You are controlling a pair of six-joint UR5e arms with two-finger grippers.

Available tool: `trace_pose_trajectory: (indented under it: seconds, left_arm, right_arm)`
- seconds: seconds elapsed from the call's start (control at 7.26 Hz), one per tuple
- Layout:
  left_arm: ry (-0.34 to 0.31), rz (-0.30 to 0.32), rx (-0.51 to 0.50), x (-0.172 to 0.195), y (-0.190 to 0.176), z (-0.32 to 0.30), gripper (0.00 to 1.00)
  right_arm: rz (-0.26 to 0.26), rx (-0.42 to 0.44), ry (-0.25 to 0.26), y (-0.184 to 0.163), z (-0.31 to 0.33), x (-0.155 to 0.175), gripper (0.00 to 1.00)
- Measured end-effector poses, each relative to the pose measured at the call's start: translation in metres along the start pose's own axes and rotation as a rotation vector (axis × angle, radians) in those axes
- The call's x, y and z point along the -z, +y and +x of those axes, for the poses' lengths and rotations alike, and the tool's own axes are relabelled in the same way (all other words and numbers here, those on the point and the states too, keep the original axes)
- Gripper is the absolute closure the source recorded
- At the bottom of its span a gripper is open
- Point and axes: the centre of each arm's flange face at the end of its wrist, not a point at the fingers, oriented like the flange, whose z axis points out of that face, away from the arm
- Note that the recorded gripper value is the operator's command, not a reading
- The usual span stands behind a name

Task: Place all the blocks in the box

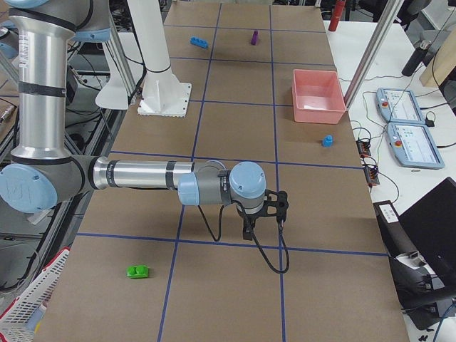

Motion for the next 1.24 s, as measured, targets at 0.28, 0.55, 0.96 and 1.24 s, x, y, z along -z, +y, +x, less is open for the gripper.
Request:
trace_pose_trajectory:
  seconds: [0.28,0.55,0.96,1.24]
  left_arm:
    - [0.000,0.008,-0.005,0.003,-0.002,0.002,0.00]
    - [0.001,0.024,-0.015,0.009,-0.005,0.008,0.00]
    - [-0.001,0.068,-0.049,0.021,-0.014,0.026,0.00]
    - [-0.005,0.132,-0.094,0.027,-0.022,0.034,0.00]
  right_arm:
    - [0.008,0.007,-0.005,-0.002,-0.004,0.003,0.00]
    - [0.047,0.084,-0.011,-0.010,-0.030,0.011,0.00]
    - [0.043,0.130,-0.065,-0.034,-0.132,-0.024,0.00]
    - [0.005,0.171,-0.068,-0.040,-0.206,-0.059,0.00]
